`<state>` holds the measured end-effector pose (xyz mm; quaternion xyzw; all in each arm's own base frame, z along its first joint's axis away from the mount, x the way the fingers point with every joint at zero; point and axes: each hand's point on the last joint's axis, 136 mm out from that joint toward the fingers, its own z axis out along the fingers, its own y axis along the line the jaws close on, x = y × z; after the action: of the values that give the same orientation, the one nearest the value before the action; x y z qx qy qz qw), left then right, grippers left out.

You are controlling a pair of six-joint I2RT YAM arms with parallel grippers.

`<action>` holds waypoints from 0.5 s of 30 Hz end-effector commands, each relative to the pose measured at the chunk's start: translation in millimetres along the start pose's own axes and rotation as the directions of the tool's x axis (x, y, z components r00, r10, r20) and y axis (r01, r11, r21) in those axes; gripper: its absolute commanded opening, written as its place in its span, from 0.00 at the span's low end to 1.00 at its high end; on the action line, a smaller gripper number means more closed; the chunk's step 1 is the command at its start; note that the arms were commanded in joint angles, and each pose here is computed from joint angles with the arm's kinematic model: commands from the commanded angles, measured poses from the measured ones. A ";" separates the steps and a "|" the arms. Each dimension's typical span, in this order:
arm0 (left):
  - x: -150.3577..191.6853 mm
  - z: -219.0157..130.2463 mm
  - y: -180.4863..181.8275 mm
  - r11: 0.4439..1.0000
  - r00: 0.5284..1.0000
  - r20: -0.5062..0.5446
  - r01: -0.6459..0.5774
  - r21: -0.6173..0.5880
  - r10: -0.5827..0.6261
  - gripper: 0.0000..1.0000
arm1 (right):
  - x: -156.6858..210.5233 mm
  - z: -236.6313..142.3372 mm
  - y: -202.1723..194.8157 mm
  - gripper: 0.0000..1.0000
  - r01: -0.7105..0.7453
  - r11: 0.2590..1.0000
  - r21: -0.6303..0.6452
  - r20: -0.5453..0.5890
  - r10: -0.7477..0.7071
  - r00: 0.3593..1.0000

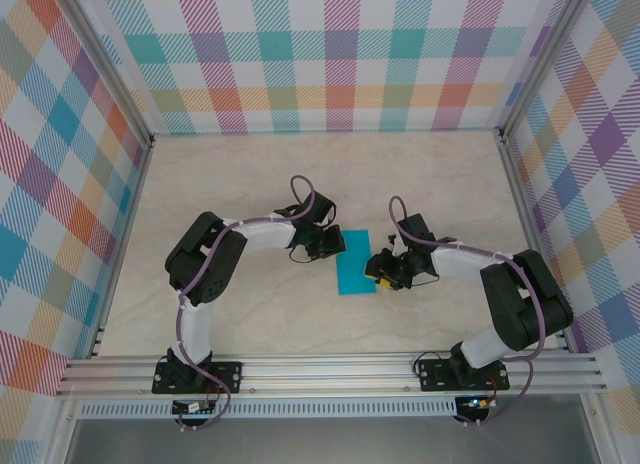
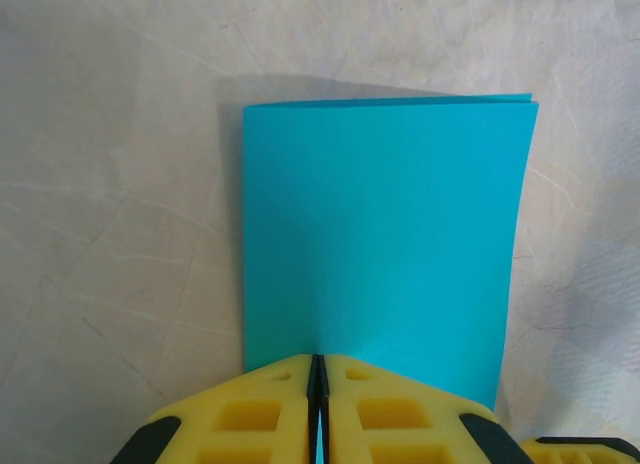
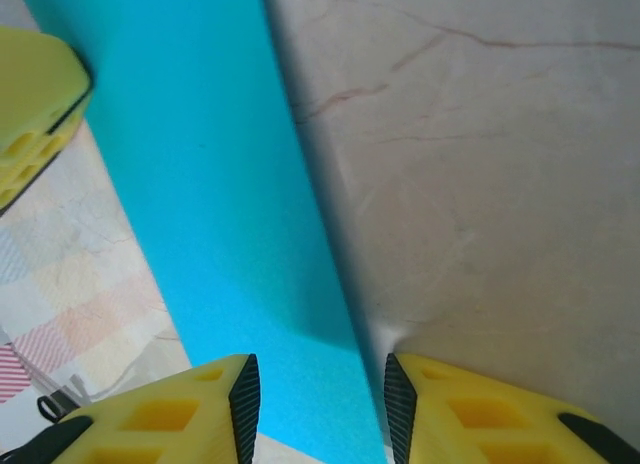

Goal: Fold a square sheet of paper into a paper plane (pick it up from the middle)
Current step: Third fold the triangle at the center of the table.

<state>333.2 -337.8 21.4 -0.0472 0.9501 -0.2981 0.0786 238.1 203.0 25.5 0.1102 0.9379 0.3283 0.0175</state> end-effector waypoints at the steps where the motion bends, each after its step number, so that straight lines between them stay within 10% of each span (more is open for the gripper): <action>1: 15.3 3.8 13.3 0.999 0.999 -0.043 -0.003 -0.036 0.001 0.11 | -5.0 -0.8 17.0 0.40 0.052 0.996 -0.069 0.005 -0.052 0.999; 15: 15.1 3.8 10.3 1.000 0.999 -0.048 -0.013 -0.025 0.012 0.11 | -20.9 -8.6 25.3 0.41 0.094 0.989 -0.112 0.025 -0.092 0.995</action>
<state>333.2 -338.6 21.9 -0.0447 0.9495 -0.3004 0.0789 250.4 203.7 33.9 0.1025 0.9287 0.3547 0.0340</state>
